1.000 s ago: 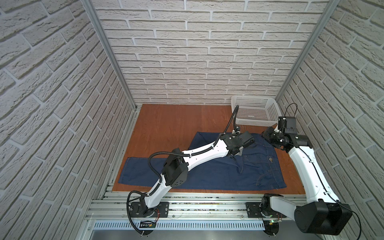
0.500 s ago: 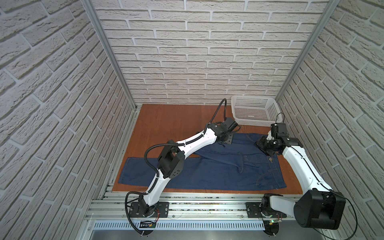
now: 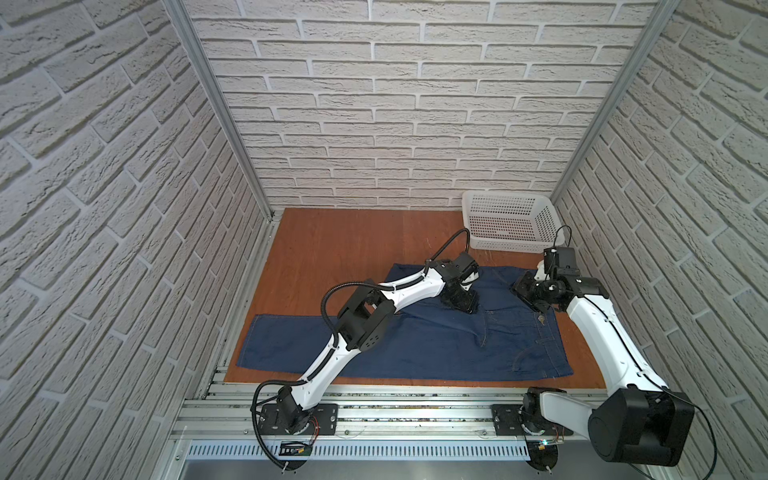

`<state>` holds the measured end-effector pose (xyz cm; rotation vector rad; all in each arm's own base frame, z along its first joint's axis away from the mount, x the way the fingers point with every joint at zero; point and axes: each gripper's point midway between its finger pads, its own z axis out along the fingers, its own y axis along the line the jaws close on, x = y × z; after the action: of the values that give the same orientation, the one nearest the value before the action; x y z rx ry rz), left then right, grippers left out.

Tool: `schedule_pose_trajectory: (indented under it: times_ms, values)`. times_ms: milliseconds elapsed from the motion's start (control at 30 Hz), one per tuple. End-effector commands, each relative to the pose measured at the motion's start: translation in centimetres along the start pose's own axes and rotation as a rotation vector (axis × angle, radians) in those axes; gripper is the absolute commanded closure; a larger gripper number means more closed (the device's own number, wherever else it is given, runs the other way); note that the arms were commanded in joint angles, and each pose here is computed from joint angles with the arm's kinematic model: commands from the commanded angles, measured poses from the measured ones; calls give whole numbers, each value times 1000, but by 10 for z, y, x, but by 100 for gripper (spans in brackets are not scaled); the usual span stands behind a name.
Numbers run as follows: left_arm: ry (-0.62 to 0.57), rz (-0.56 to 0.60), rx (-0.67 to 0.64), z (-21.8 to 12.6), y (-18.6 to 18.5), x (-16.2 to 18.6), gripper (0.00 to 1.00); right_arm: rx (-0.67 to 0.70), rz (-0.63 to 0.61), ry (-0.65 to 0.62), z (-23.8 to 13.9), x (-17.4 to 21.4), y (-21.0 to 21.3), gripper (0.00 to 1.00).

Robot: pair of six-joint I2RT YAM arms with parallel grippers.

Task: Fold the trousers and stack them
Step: 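Lay the hem onto the waistband with the left gripper beside the right gripper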

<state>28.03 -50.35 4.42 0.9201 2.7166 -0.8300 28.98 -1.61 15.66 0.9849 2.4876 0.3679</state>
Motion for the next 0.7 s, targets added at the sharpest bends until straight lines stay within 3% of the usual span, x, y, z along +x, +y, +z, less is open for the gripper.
schedule_pose_trajectory:
  times_ms: [0, 200, 433, 667]
  values:
    - [35, 28, 93, -8, -22, 16, 43, -4, -13, -14, -1, 1, -1, 51]
    - [106, 57, 92, -11, -32, 43, 52, -4, -13, -17, -1, -1, 0, 51]
    - [92, 77, 94, -28, -41, 56, 61, 4, -13, -16, 0, -1, -2, 51]
    - [65, 94, 74, -33, -41, 57, 77, 5, -15, -17, 1, -2, -1, 52]
